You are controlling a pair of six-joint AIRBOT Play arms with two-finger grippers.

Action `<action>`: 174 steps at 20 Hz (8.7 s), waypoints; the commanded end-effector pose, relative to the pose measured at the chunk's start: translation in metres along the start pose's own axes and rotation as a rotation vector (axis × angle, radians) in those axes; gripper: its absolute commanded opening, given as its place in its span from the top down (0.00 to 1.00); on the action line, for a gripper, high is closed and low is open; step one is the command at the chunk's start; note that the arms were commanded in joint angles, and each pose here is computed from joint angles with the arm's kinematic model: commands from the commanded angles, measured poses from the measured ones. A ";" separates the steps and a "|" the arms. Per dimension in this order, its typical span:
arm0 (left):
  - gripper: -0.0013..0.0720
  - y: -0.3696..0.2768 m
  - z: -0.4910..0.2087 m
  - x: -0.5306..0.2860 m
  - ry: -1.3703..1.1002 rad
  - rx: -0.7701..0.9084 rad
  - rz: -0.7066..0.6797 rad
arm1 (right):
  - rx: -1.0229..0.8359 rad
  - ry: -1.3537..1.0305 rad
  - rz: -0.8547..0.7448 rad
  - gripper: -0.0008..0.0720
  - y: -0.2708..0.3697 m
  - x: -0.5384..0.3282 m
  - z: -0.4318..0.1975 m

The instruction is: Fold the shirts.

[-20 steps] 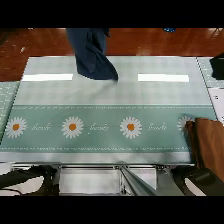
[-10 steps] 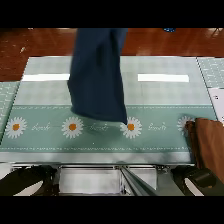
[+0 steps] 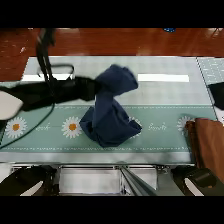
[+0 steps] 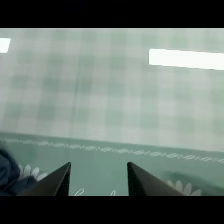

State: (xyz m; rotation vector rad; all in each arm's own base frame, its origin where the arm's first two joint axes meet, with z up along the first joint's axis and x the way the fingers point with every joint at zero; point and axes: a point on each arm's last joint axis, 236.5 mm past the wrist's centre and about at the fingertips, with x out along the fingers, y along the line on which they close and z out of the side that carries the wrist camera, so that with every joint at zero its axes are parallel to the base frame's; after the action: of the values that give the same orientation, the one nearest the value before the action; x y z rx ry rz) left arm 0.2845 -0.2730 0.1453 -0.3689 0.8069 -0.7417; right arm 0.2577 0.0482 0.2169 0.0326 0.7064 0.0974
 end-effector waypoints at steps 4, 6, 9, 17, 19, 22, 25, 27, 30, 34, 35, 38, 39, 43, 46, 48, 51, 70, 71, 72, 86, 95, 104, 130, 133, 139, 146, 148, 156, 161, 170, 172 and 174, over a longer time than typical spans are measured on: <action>0.65 0.128 -0.179 0.024 0.337 -0.303 0.242 | 0.110 0.294 0.079 0.43 0.024 0.096 -0.130; 0.29 0.146 -0.188 0.013 0.398 -0.322 0.293 | 0.145 0.337 0.057 0.43 0.020 0.114 -0.157; 0.29 0.176 -0.142 -0.027 0.372 -0.346 0.356 | 0.077 0.303 -0.077 0.43 -0.015 0.111 -0.131; 0.29 0.185 -0.107 -0.055 0.142 -0.657 0.185 | 0.581 0.333 -0.406 0.45 -0.159 0.088 -0.175; 0.29 0.161 -0.138 -0.025 0.214 -0.667 0.024 | 0.645 0.371 -0.030 0.45 -0.074 0.130 -0.191; 0.29 0.140 -0.162 0.006 0.304 -0.625 -0.099 | 0.649 0.502 0.226 0.45 0.000 0.143 -0.215; 0.31 0.147 -0.159 0.037 0.306 -0.611 -0.099 | 0.549 0.655 0.298 0.45 0.036 0.146 -0.242; 0.95 0.150 -0.149 0.045 0.326 -0.599 -0.122 | 0.497 0.758 0.339 0.45 0.060 0.144 -0.261; 0.94 0.145 -0.128 0.047 0.312 -0.550 -0.156 | 0.456 0.821 0.378 0.45 0.089 0.152 -0.277; 0.94 0.145 -0.119 0.047 0.299 -0.534 -0.160 | 0.511 0.836 0.434 0.45 0.127 0.172 -0.282; 0.94 0.144 -0.119 0.047 0.300 -0.534 -0.161 | 0.511 0.841 0.453 0.45 0.135 0.176 -0.281; 0.94 0.145 -0.119 0.047 0.299 -0.534 -0.160 | 0.493 0.842 0.477 0.45 0.154 0.192 -0.271; 0.94 0.145 -0.119 0.047 0.299 -0.534 -0.160 | 0.489 0.833 0.481 0.45 0.160 0.198 -0.266; 0.94 0.145 -0.119 0.047 0.299 -0.534 -0.159 | 0.461 0.778 0.498 0.47 0.180 0.225 -0.237; 0.94 0.146 -0.110 0.045 0.282 -0.527 -0.165 | 0.386 0.729 0.558 0.96 0.188 0.227 -0.208; 0.94 0.140 -0.074 0.032 0.224 -0.487 -0.210 | 0.242 0.686 0.599 0.96 0.182 0.213 -0.170; 0.94 0.114 0.030 -0.009 -0.011 -0.367 -0.296 | 0.042 0.494 0.469 0.96 0.136 0.189 -0.069; 0.94 -0.116 0.077 -0.269 -0.429 0.365 0.047 | -0.201 -0.079 0.289 0.96 0.064 -0.126 0.084; 0.94 -0.108 0.066 -0.259 -0.373 0.332 0.045 | -0.198 -0.051 0.293 0.96 0.066 -0.117 0.079; 0.94 -0.095 0.055 -0.246 -0.312 0.290 0.041 | -0.195 -0.012 0.299 0.96 0.067 -0.105 0.072; 0.94 0.205 0.011 0.001 -0.110 -0.288 0.275 | -0.057 0.346 0.224 0.96 0.069 0.245 0.013; 0.29 0.249 0.060 0.030 0.139 -0.317 0.226 | 0.155 0.321 0.151 0.43 -0.019 0.295 0.068; 0.29 0.280 -0.102 -0.060 0.510 -0.676 0.277 | 0.491 0.520 -0.032 0.43 -0.136 0.194 -0.100; 0.94 0.242 -0.156 0.025 0.704 -0.606 0.092 | 0.589 0.935 0.124 0.43 -0.028 0.127 -0.299; 0.94 0.241 -0.155 0.026 0.701 -0.611 0.086 | 0.613 0.935 0.145 0.43 -0.023 0.129 -0.297; 0.94 0.240 -0.155 0.026 0.700 -0.620 0.088 | 0.625 0.952 0.308 0.43 0.028 0.166 -0.293; 0.94 0.219 -0.080 0.024 0.554 -0.539 0.020 | 0.391 0.638 0.465 0.96 0.056 0.201 -0.138; 0.94 0.194 -0.006 0.012 0.385 -0.424 -0.020 | 0.283 0.479 0.486 0.96 0.055 0.181 -0.061; 0.94 0.008 0.254 -0.203 -0.449 0.153 0.072 | -0.065 -0.372 0.298 0.96 0.039 -0.052 0.216; 0.94 -0.073 0.251 -0.331 -0.713 0.367 0.281 | -0.149 -0.622 0.198 0.96 0.039 -0.173 0.226; 0.94 -0.085 0.120 -0.331 -0.377 0.397 0.444 | -0.162 -0.552 0.123 0.96 0.035 -0.226 0.157; 0.94 -0.075 0.120 -0.320 -0.349 0.372 0.421 | -0.152 -0.514 0.130 0.96 0.033 -0.211 0.155; 0.94 -0.053 0.120 -0.305 -0.293 0.314 0.409 | -0.138 -0.450 0.138 0.96 0.031 -0.186 0.148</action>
State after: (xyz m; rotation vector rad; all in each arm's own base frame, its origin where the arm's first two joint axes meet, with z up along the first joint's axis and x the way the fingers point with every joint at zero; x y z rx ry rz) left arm 0.2041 -0.0904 0.4385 -0.0039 0.3512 -0.4007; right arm 0.2028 0.0610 0.4752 -0.0409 0.1679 0.2601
